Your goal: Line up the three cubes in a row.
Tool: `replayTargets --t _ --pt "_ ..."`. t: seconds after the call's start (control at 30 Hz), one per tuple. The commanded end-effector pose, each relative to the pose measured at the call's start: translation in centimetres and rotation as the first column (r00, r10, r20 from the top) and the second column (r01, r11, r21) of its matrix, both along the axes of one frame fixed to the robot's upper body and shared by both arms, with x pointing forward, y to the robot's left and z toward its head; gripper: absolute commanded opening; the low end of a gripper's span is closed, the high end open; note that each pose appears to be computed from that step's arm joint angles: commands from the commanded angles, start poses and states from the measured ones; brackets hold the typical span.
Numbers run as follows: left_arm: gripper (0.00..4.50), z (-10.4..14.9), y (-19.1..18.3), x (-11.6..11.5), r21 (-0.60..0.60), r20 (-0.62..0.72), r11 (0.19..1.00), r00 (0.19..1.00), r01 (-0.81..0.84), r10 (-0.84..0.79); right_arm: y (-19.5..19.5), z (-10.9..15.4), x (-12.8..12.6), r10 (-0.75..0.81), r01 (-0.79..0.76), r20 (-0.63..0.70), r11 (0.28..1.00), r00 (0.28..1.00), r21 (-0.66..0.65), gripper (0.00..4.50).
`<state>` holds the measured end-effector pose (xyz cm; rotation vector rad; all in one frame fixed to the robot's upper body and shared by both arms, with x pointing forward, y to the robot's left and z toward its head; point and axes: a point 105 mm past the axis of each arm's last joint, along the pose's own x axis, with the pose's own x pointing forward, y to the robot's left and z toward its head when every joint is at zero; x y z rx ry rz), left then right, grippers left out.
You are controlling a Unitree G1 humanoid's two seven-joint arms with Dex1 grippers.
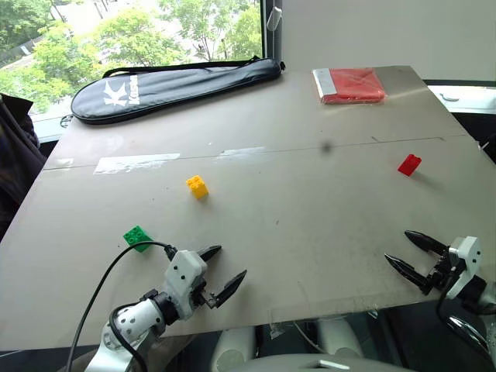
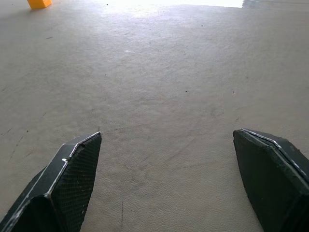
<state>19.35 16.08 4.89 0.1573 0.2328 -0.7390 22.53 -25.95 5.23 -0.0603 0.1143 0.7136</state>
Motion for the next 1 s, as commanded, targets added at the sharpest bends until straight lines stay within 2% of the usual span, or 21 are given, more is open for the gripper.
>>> replayTargets --t 0.03,0.37,0.53,0.63,0.7,0.77,0.9,1.0 --pt "4.47 -0.8 -0.4 -0.5 -0.011 -0.049 1.000 0.999 0.008 -0.008 0.7 -0.2 -0.2 0.019 -0.019 -0.011 1.000 1.000 0.008 4.50" --pt "4.47 -1.0 -0.5 -0.8 -0.013 -0.059 1.000 0.998 0.011 -0.012 0.7 0.1 -0.3 0.011 -0.010 -0.010 1.000 1.000 0.010 4.50" --pt "4.47 0.5 -1.3 -0.2 -0.030 -0.016 0.997 0.997 0.074 -0.075 -0.8 2.1 3.3 -0.228 0.225 0.078 0.973 0.971 0.040 4.50" --pt "4.47 2.7 -2.6 0.7 -0.048 0.035 0.985 0.986 0.166 -0.165 -1.8 3.6 6.4 -0.430 0.423 0.122 0.903 0.895 0.076 4.50" --pt "4.47 4.2 -3.3 1.3 -0.035 0.068 0.971 0.970 0.236 -0.233 -2.6 3.7 8.3 -0.555 0.552 0.109 0.832 0.825 0.051 4.50" --pt "4.47 5.8 -3.9 1.7 -0.025 0.092 0.948 0.945 0.316 -0.313 -3.5 4.0 9.9 -0.677 0.670 0.082 0.736 0.732 0.093 4.50" --pt "4.47 9.0 -5.0 2.4 -0.034 0.126 0.902 0.897 0.431 -0.424 -3.8 4.7 12.3 -0.783 0.769 0.046 0.619 0.620 0.160 4.50" --pt "4.47 11.0 -5.5 2.7 -0.028 0.136 0.863 0.857 0.504 -0.497 -3.2 5.1 13.9 -0.791 0.775 0.056 0.608 0.609 0.172 4.50"
